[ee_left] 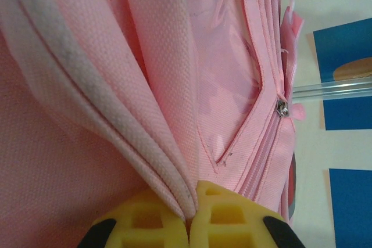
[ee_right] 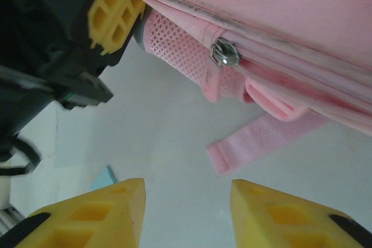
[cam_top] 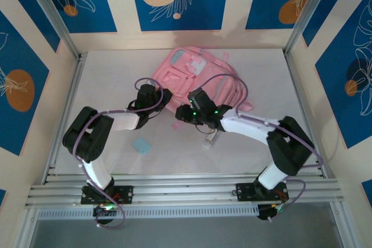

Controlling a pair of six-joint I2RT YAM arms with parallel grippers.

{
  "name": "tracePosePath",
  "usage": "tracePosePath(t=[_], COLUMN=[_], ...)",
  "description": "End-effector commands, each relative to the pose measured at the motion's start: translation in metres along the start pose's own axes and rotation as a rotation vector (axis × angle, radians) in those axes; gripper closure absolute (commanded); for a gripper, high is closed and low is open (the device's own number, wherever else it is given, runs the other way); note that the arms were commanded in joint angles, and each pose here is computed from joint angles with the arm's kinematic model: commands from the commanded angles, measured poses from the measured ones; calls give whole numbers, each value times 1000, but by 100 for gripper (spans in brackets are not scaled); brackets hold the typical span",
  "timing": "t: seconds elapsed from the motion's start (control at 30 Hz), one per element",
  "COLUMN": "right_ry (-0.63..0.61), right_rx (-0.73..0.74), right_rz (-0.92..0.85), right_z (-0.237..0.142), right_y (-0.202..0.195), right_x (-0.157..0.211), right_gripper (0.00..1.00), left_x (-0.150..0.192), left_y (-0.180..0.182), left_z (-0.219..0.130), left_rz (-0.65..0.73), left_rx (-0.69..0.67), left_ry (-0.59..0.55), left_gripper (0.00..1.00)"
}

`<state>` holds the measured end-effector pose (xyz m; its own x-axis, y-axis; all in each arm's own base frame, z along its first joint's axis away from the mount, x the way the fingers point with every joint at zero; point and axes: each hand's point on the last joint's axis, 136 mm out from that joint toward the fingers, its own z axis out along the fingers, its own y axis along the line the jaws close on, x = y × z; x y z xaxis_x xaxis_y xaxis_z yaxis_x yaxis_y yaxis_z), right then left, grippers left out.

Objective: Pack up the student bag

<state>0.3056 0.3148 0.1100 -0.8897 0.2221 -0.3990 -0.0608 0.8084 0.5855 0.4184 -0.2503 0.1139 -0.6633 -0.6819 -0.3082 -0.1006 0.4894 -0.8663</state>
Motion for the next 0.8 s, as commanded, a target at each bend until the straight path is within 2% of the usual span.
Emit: tracePosePath(t=[0.0, 0.27, 0.6, 0.77], right_ry=[-145, -205, -288, -330], right_rx=[-40, 88, 292, 326], right_rz=[74, 117, 119, 91], right_z=[9, 45, 64, 60], right_y=[23, -1, -26, -25], right_x=[-37, -42, -48, -55], right_gripper=[59, 60, 61, 86], left_x=[2, 4, 8, 6], left_y=[-25, -28, -31, -29], left_z=[-10, -14, -14, -15], left_rz=[6, -6, -19, -17], left_rx=[81, 101, 119, 114], left_ry=[-11, -12, -7, -20], left_gripper=[100, 100, 100, 100])
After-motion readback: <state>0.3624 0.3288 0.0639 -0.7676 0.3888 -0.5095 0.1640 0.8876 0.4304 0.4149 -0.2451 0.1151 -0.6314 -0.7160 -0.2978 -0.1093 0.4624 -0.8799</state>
